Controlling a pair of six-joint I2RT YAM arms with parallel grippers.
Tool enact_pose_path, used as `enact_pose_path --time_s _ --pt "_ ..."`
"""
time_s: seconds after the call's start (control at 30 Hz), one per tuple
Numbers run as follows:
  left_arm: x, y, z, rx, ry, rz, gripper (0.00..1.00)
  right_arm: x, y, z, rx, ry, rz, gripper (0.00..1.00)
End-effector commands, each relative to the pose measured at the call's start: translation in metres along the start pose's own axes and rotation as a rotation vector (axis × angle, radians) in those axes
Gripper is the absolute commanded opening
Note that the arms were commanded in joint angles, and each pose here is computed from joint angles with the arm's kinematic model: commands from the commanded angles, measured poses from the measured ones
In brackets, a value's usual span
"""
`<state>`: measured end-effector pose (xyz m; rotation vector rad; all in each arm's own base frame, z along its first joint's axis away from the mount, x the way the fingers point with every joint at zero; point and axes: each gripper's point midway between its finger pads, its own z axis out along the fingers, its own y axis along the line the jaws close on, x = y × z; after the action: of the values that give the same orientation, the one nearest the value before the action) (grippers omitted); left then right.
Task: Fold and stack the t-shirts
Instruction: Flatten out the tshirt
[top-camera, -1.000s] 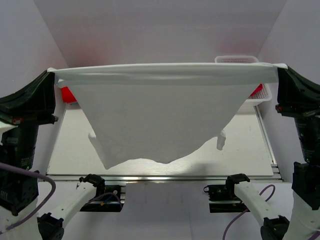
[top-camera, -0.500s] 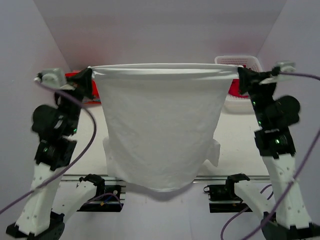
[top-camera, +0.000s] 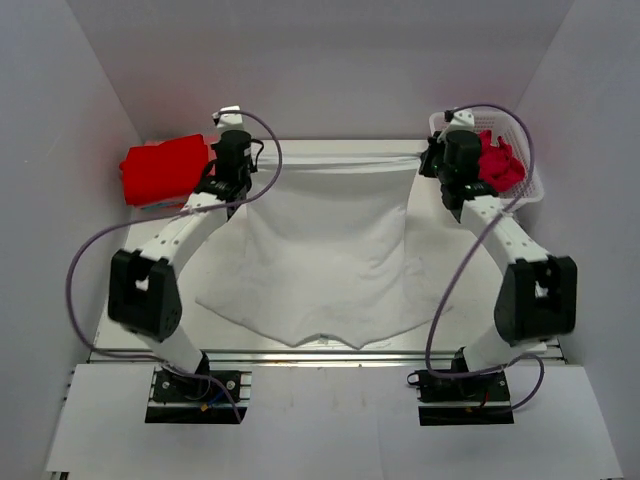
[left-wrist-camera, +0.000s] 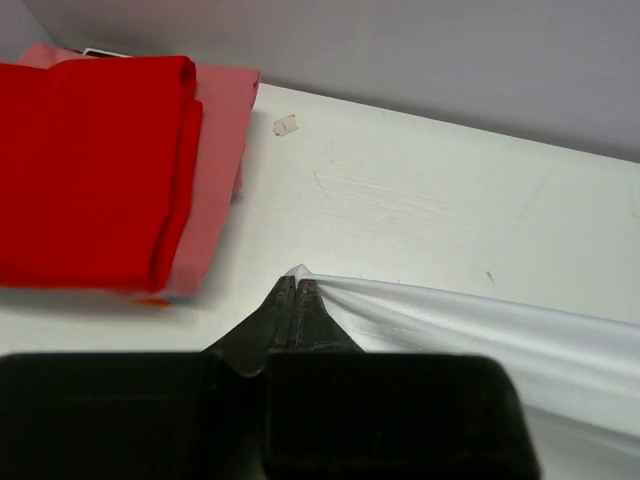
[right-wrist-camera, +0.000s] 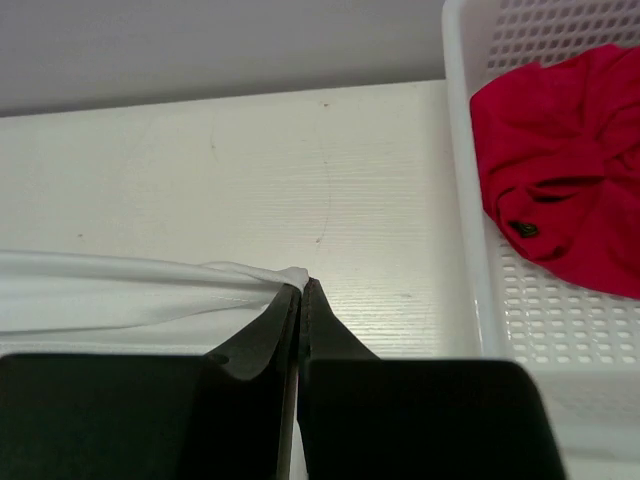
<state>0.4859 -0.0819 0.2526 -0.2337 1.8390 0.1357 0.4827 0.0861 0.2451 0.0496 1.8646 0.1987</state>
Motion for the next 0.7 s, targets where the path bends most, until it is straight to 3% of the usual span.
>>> enact_pose_path --time_s 0.0,0.03,0.07,0.17,0.2,0.23,0.27,0.3,0.33,0.37,0.4,0.43,0.5,0.57,0.6,0.67 --pt "-0.029 0.002 0.032 -0.053 -0.057 -0.041 0.00 -0.030 -0.002 0.030 0.021 -0.073 0.004 0.00" --pt "-0.023 0.002 0.044 -0.050 -0.043 -0.037 0.00 -0.050 0.000 0.034 0.024 -0.106 0.007 0.00" --pt "-0.015 -0.006 0.066 -0.033 -0.021 -0.032 0.00 -0.018 -0.004 0.057 0.037 -0.028 -0.005 0.00" --pt "-0.016 -0.015 0.100 -0.004 -0.002 -0.025 0.00 -0.022 -0.006 0.086 0.063 -0.007 -0.009 0.00" --pt "0.017 -0.022 0.121 -0.001 0.064 0.006 0.00 0.009 -0.012 0.108 0.075 0.060 -0.010 0.00" --pt "0.004 -0.028 0.132 0.024 0.043 -0.011 0.00 0.012 -0.013 0.115 0.077 0.068 -0.009 0.00" --pt "0.008 -0.027 0.144 0.028 0.053 -0.012 0.00 -0.010 -0.006 0.122 0.059 0.031 -0.001 0.00" --pt "0.016 -0.036 0.152 0.063 0.069 -0.009 0.00 0.023 -0.011 0.143 0.066 0.093 -0.005 0.00" --pt "0.023 -0.039 0.172 0.071 0.070 -0.004 0.00 0.024 -0.011 0.150 0.067 0.094 0.003 0.00" --pt "0.026 -0.038 0.182 0.077 0.072 -0.009 0.00 -0.003 -0.007 0.158 0.051 0.036 0.007 0.00" --pt "0.014 -0.049 0.188 0.118 0.044 -0.022 0.00 0.030 -0.013 0.178 0.061 0.089 0.009 0.00" --pt "0.038 -0.048 0.204 0.116 0.075 -0.015 0.00 -0.001 -0.009 0.184 0.048 0.021 0.027 0.00" --pt "0.028 -0.059 0.217 0.171 0.020 -0.048 0.00 0.031 -0.014 0.211 0.052 0.049 0.044 0.00" --pt "0.049 -0.059 0.239 0.191 0.020 -0.092 0.00 0.012 -0.014 0.230 0.037 -0.051 0.063 0.00" --pt "0.039 -0.064 0.245 0.200 -0.025 -0.127 0.00 0.006 -0.016 0.242 0.030 -0.120 0.075 0.00" --pt "0.009 -0.069 0.258 0.226 -0.142 -0.202 0.14 0.008 -0.022 0.257 0.030 -0.187 0.087 0.00"
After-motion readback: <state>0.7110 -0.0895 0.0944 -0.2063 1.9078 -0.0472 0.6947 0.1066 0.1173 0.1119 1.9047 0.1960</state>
